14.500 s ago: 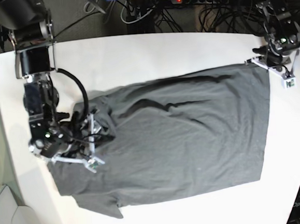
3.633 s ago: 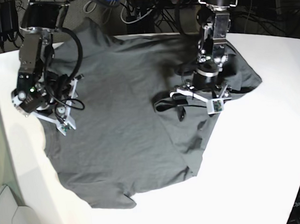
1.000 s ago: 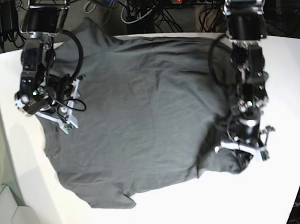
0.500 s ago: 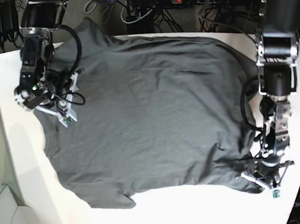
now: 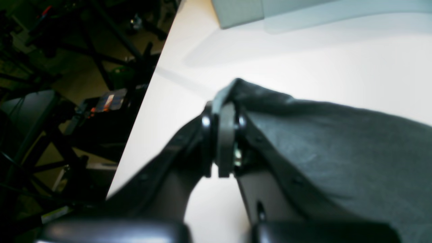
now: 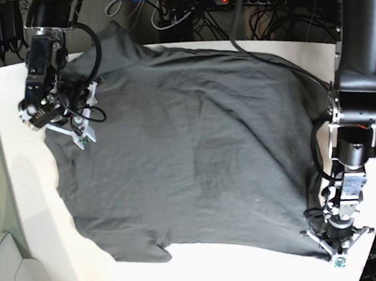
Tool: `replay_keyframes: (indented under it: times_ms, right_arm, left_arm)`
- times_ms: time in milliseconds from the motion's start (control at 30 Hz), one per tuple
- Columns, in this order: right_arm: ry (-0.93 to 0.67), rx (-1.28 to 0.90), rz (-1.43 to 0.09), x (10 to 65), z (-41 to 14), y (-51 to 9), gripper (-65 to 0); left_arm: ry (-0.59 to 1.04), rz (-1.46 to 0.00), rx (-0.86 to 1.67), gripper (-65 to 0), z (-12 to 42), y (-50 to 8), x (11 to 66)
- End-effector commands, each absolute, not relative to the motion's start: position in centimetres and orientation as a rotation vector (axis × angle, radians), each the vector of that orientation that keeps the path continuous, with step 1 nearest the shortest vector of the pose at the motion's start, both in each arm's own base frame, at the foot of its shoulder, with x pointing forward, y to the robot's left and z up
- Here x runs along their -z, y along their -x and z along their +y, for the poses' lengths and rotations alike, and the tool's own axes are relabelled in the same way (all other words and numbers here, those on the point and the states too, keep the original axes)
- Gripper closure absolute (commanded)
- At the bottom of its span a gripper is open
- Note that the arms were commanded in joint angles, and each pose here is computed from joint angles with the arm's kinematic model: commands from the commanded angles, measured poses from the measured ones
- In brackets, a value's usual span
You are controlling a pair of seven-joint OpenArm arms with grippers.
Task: Layout the t-shirt on the table in an organized manner, then fold the t-shirt properly
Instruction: 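Pull the shirt's side edge with the left gripper toward the shoulder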
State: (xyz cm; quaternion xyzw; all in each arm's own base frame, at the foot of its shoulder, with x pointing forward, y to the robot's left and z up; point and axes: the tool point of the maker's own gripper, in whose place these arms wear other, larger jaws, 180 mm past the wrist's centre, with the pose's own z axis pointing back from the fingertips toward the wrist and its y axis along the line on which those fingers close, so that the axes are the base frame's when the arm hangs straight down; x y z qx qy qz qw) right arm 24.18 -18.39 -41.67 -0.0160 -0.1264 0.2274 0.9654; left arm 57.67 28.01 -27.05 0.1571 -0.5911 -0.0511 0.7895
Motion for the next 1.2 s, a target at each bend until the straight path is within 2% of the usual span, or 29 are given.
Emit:
replay_keyframes:
  times_ms: [0,67,133,167,300,367,533,667,900,1067,1167]
  right_arm:
    - [0.046,-0.461,-0.297,40.7,-18.6,-25.3,-27.3]
    - [0.047,-0.461,-0.302,40.6,-18.6,-25.5,-27.3]
    - [0.047,-0.461,-0.303,40.5,-18.6,-25.5,-27.3]
    - [0.048,-0.461,-0.303,40.5,-18.6,-25.6,-27.3]
    - [0.054,-0.464,-0.316,40.1,-18.6,-25.7,-27.3]
    - [0.065,-0.467,-0.338,39.5,-18.6,-25.9,-27.3]
    - [0.080,-0.470,-0.359,38.7,-18.7,-26.1,-27.3]
    - [0.081,-0.464,-0.358,38.7,-18.9,-26.1,-27.3]
    - [0.074,-0.467,-0.365,38.7,-18.5,-26.2,-27.3]
    - [0.064,-0.465,-0.377,38.6,-18.0,-26.3,-27.3]
    - [0.067,-0.466,-0.382,38.4,-18.0,-26.3,-27.3]
  left_arm:
    - [-0.373,-1.360,0.114,-1.9,28.7,-58.9,23.2]
    - [-0.379,-1.355,0.123,-2.2,28.7,-58.9,23.2]
    - [-0.386,-1.343,0.130,-6.1,28.7,-58.9,23.5]
    - [-0.389,-1.336,0.130,-10.8,28.9,-58.8,23.7]
    - [-0.392,-1.292,0.130,-41.2,29.2,-58.5,24.6]
    - [-0.406,-1.255,0.119,-50.6,30.4,-58.0,25.0]
    - [-0.398,-1.145,0.106,-48.3,30.8,-56.3,28.7]
    - [-0.414,-1.011,0.108,-48.1,32.5,-52.1,33.4]
    - [-0.326,-1.053,-0.080,-48.1,35.0,-44.7,33.7]
    - [-0.233,-1.068,-0.099,-48.1,31.0,-39.7,32.9]
    - [-0.199,-1.030,-0.143,-48.2,29.7,-36.6,34.3]
